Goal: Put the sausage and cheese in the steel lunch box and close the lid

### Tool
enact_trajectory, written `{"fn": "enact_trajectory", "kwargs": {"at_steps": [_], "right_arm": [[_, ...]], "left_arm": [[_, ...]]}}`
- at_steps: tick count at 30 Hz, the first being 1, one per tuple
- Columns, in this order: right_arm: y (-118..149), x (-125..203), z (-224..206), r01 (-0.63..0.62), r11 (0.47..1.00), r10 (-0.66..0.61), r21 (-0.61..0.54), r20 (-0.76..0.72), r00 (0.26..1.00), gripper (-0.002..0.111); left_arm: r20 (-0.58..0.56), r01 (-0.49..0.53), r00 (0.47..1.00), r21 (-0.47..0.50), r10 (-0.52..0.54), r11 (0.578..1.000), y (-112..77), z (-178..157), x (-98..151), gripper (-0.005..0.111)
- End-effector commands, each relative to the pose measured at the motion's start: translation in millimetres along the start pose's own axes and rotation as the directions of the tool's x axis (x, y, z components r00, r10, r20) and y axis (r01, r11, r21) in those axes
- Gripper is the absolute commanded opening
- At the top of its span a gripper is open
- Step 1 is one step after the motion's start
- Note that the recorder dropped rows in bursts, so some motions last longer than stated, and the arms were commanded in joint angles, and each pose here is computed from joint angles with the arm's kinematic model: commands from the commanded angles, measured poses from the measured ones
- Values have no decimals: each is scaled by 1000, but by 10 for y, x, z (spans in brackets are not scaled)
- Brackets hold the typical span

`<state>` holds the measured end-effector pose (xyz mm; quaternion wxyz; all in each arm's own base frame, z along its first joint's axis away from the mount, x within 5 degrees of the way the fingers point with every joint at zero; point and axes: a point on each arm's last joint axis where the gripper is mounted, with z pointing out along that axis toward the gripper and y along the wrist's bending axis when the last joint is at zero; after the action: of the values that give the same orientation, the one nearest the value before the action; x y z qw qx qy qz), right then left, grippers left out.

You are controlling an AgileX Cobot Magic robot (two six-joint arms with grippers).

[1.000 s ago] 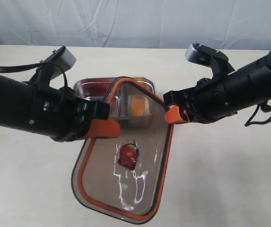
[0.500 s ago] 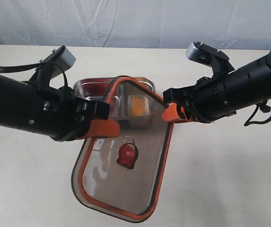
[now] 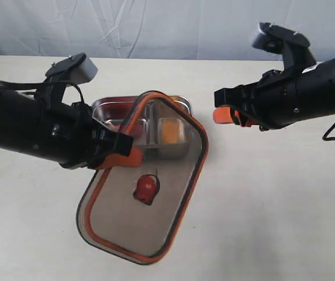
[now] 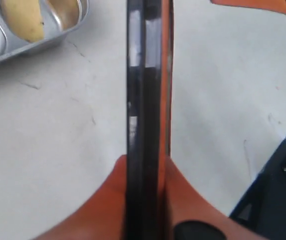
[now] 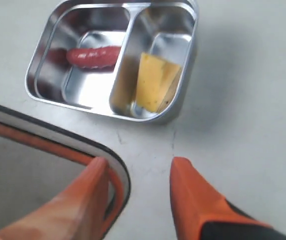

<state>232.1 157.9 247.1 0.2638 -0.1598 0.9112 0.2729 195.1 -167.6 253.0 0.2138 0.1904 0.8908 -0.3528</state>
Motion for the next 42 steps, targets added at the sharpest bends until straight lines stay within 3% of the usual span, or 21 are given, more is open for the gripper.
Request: {"fn": "enact_trajectory", "kwargs": {"at_steps": [1,5,8,11,13,17,20,23,26,33,39,42], "right_arm": [[-5,-66,-288,36,994,-47,103,107,993,40],[12,-69,-521,50,985,-76,162,158,985,40],[23,-40,-674,55,979,-89,197,169,982,40],[44,0,-822,48,975,-88,217,179,980,40],[68,32,-912,55,975,-95,217,182,979,40],[124,94,-1080,35,980,-76,196,203,976,40],[164,127,-1207,39,982,-83,185,236,968,40],[200,161,-1331,46,983,-94,176,272,958,40],[219,199,-1408,52,983,-100,173,281,955,40],[220,258,-1446,56,982,-100,178,248,963,40],[215,282,-1440,55,982,-95,181,222,970,40],[212,299,-1437,54,982,-92,183,203,975,40]], "left_arm": [[72,-205,974,-109,213,973,-56,-140,-265,0],[137,-369,901,-259,413,892,-74,-273,-524,0],[165,-473,808,-392,566,789,-72,-370,-696,0],[146,-561,687,-515,712,648,-57,-438,-819,0],[76,-628,603,-569,794,531,-16,-419,-860,0],[-110,-747,468,-579,877,326,126,-250,-890,0],[-233,-815,381,-541,895,206,243,-88,-889,0],[-315,-857,305,-502,899,115,329,25,-887,0],[-345,-872,250,-486,905,56,356,74,-898,0],[-364,-891,181,-455,914,-4,388,211,-899,0],[-393,-927,66,-364,917,-89,306,463,-808,0],[-410,-942,51,-323,911,-93,342,583,-761,0]]}}
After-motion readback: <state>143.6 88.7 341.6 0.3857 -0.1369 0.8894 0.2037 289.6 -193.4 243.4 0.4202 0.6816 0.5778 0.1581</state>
